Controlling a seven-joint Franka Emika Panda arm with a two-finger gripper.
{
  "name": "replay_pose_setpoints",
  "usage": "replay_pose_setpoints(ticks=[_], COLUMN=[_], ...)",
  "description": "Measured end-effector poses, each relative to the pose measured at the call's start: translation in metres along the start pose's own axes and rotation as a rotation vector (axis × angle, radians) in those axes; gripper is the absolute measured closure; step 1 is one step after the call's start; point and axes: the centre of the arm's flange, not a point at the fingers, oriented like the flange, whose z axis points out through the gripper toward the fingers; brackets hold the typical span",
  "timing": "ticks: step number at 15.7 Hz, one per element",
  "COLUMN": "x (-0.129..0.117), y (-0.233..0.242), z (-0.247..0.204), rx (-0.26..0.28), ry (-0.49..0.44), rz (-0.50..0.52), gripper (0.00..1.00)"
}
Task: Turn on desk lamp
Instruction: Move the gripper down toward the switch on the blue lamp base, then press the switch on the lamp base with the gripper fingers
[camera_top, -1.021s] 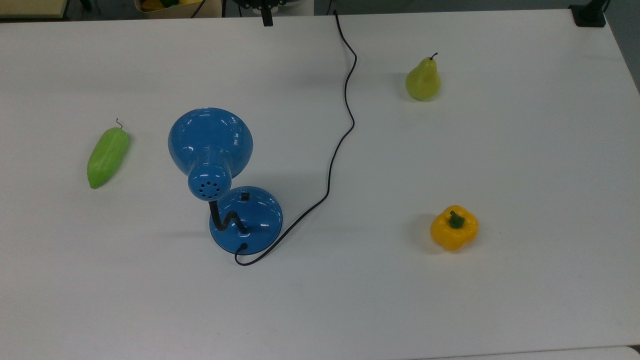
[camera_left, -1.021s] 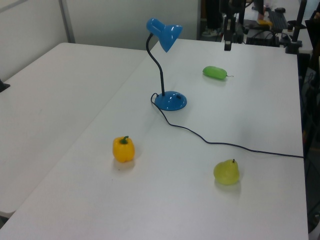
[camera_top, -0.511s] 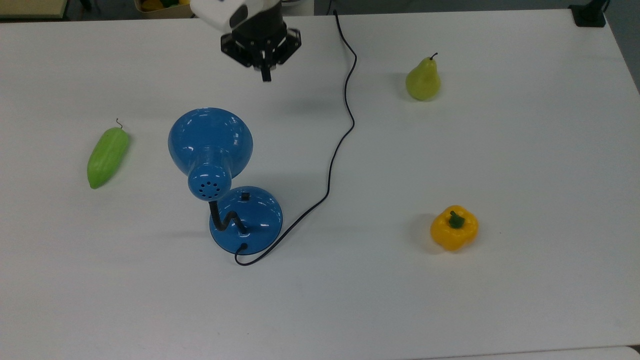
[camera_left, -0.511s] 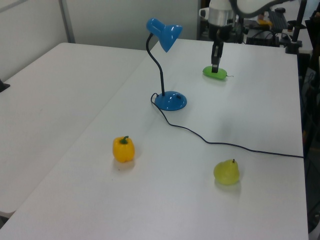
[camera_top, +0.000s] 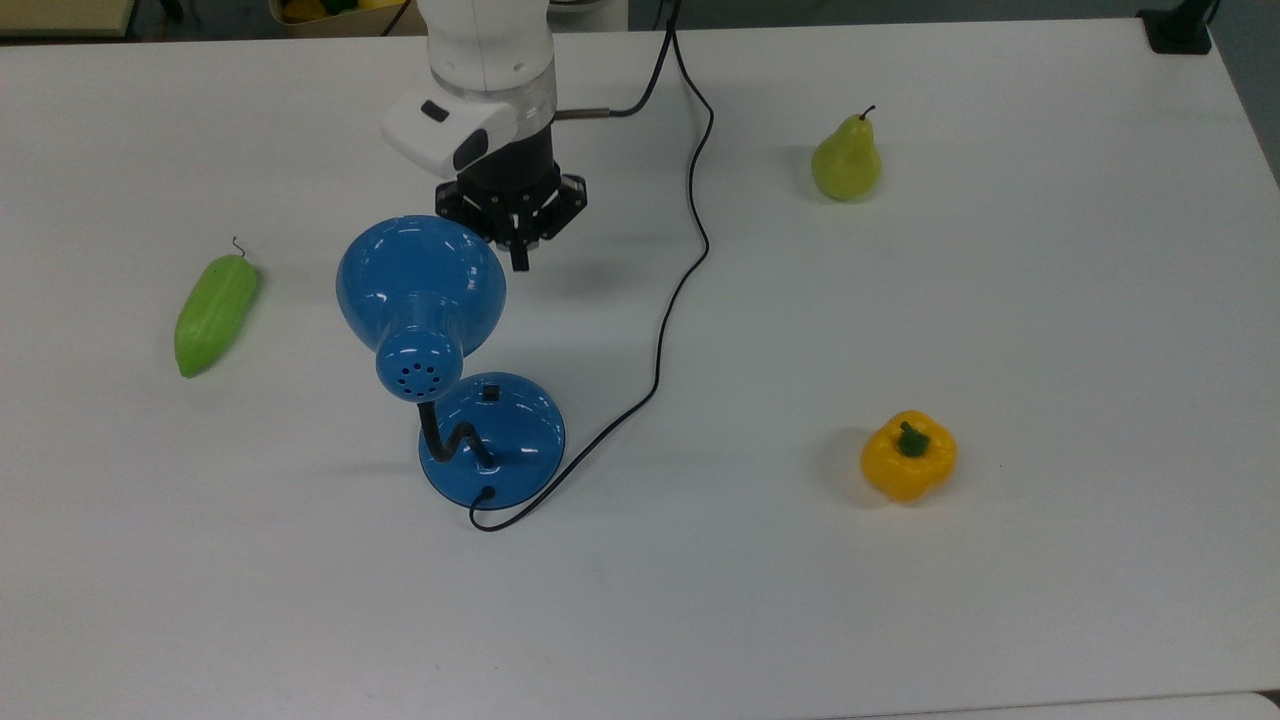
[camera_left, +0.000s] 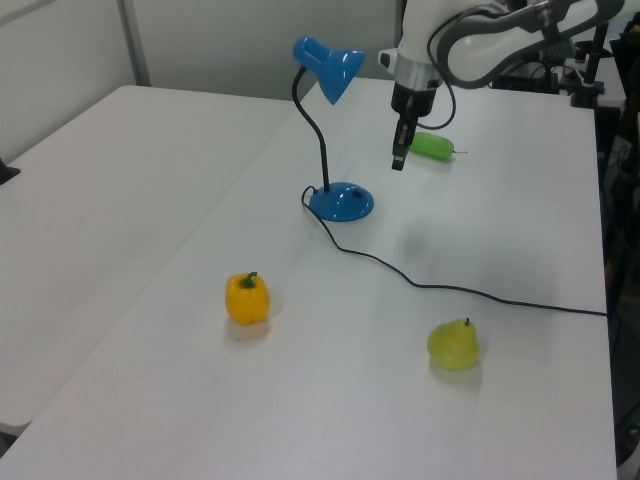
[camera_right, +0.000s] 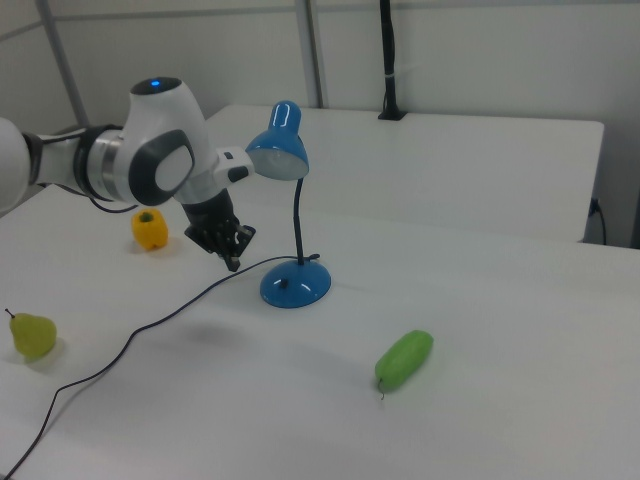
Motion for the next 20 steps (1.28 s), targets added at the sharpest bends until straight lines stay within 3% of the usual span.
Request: replay_pose_setpoints(ticks=[13,20], x=[0.013,0.015], y=[0.019,0.019], z=[0.057,0.082], rx=[-0.022,-0.019], ry=[0.269,0.325], rz=[0.062,0.092], gripper=[0.99,0.99])
